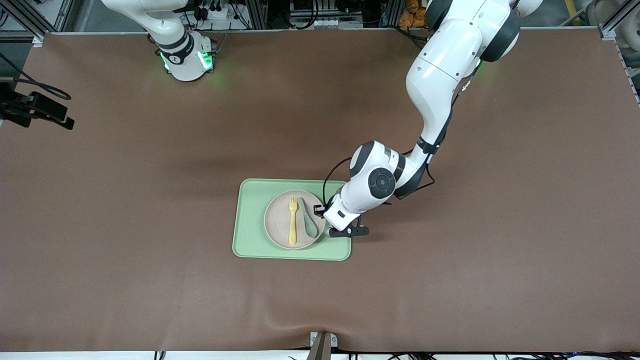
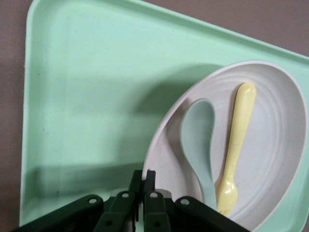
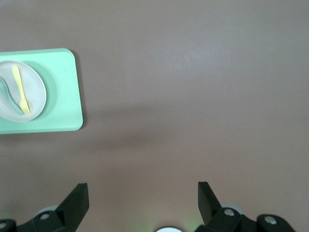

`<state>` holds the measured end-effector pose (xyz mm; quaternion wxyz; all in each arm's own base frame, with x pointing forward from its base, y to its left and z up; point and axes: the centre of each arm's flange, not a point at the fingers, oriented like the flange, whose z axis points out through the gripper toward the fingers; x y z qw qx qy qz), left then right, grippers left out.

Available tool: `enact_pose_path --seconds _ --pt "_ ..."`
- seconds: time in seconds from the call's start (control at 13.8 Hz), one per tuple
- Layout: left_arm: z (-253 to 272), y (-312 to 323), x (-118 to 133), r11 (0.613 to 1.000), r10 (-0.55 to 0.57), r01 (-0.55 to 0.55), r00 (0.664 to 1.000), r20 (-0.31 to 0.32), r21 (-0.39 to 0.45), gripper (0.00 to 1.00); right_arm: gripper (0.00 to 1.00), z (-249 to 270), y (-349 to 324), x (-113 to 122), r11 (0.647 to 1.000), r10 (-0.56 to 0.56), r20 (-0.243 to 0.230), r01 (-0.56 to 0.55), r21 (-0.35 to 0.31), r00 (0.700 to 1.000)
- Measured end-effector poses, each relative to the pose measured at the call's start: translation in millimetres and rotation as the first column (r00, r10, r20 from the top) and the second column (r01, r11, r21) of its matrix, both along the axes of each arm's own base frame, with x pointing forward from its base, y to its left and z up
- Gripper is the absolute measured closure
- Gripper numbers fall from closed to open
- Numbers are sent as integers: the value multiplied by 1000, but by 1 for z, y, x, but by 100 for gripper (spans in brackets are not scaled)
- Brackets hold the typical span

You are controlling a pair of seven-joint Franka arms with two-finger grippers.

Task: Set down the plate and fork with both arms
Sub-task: 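Center the plate on the tray and open the left gripper, then withdraw the left gripper while the right gripper reaches the plate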

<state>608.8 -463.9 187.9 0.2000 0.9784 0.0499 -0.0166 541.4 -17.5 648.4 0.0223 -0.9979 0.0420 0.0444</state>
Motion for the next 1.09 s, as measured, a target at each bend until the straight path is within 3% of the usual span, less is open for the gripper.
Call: enact_pose_path --seconds 0.22,0.43,0.8,0.87,1.09 --pt "0 1 1 1000 2 -2 1000 1 0 85 0 -4 5 0 1000 11 -19 -11 2 1000" --pt "7 -1 4 1000 20 -20 1000 7 -8 53 0 -52 52 21 996 92 -107 -92 4 990" --pt "66 26 35 999 50 -50 997 51 -2 5 0 -209 165 76 969 239 -215 -247 -10 947" --pt "81 39 42 999 49 -50 997 58 15 0 0 -234 184 81 965 257 -215 -261 8 942" --pt "119 68 58 995 11 -23 992 125 94 0 0 -291 239 92 955 298 -154 -292 56 942"
